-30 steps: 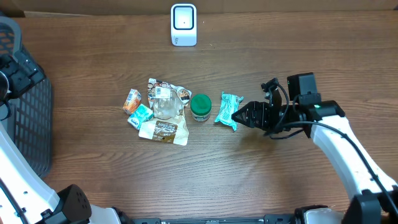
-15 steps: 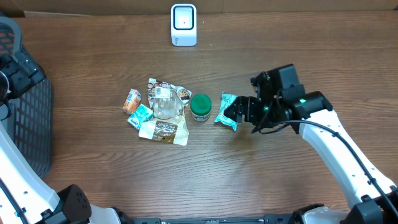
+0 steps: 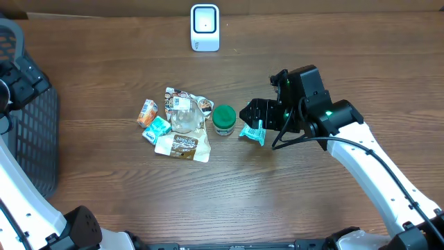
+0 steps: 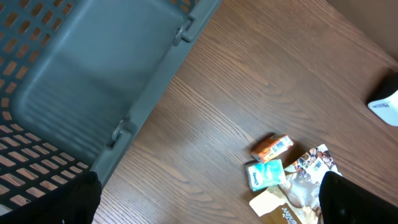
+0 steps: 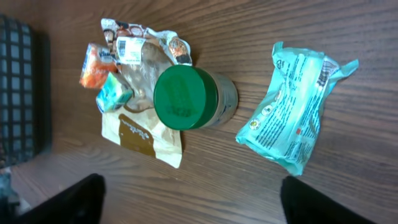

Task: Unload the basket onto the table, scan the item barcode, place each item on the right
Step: 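Move the right gripper left toward the teal tissue pack, then lower the right gripper onto the teal tissue pack and grasp it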

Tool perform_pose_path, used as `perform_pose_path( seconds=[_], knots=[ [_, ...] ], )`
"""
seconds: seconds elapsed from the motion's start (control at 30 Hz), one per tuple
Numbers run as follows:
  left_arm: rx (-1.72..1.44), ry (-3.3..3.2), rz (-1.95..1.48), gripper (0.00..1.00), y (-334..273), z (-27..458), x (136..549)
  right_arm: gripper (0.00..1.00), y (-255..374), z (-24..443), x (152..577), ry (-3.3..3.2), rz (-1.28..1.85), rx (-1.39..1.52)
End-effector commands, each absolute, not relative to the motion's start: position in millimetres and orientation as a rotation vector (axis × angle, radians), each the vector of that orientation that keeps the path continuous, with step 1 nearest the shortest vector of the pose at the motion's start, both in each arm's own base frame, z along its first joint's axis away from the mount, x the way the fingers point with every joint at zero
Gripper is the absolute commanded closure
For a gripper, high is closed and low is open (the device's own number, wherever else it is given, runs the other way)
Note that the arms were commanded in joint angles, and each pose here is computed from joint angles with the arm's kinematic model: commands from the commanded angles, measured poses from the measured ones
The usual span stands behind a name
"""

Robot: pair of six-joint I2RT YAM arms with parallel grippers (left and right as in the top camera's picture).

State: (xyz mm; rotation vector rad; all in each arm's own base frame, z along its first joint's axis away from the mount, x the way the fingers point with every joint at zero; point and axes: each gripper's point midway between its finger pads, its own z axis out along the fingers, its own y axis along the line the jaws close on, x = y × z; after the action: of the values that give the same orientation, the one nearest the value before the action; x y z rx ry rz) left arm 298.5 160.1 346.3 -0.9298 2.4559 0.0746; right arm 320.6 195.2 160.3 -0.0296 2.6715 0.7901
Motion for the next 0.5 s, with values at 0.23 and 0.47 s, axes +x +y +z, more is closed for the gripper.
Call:
perform_pose_path(
  seconds=[0.23,0.47],
  knots=[
    [-0.903,2.457,0.081,0.0,161,349,299,0.63,203,110,338,2.784,0.683,0.357],
    [-0.902,2.456,0.081,0.01,161,349,299,0.76,207,79,356,2.783,0.679,0.572]
  ],
)
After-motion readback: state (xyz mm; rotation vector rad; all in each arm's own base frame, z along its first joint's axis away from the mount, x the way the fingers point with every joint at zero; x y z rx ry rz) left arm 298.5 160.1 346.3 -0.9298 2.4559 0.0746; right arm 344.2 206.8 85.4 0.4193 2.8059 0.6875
